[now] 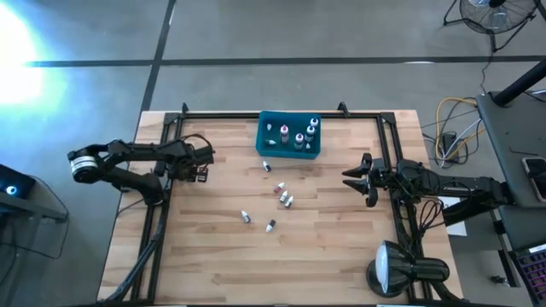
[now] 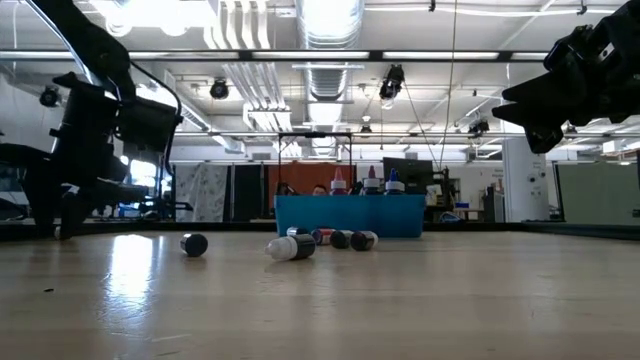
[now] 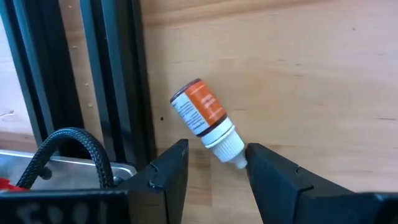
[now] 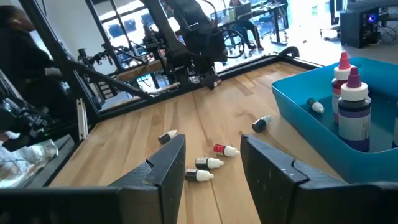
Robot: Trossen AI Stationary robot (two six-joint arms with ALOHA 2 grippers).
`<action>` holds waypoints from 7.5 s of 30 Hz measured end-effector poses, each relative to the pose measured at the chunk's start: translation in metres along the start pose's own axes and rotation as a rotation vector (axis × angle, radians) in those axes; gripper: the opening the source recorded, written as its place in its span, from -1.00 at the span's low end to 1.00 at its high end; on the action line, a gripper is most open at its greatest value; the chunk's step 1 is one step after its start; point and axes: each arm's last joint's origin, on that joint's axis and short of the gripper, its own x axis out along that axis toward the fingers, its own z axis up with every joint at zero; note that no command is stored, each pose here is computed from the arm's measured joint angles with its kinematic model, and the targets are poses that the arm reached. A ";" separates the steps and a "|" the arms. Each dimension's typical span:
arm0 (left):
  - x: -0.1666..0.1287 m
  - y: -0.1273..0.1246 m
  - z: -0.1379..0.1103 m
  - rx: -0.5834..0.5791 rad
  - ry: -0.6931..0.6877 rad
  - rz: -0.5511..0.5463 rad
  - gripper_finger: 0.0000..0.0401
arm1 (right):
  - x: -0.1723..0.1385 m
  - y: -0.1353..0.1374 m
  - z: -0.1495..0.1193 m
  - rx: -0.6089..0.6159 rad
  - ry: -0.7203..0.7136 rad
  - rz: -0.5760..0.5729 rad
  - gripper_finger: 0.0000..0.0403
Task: Pick & Place food coloring
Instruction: Put the small yellow food coloring bottle into the blue bin, then put the bottom small red food coloring bottle into the blue bin
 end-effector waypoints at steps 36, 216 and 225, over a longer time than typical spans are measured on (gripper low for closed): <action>0.004 -0.003 0.012 0.007 -0.119 -0.047 -0.76 | 0.000 0.000 0.000 0.000 0.001 0.000 -0.26; -0.094 -0.033 -0.013 0.403 -0.337 -0.812 -0.04 | 0.265 0.036 -0.026 -0.795 1.250 0.200 -0.35; -0.094 -0.033 -0.014 0.394 -0.331 -0.814 -0.04 | 0.273 0.039 -0.019 -0.604 1.207 0.053 -0.29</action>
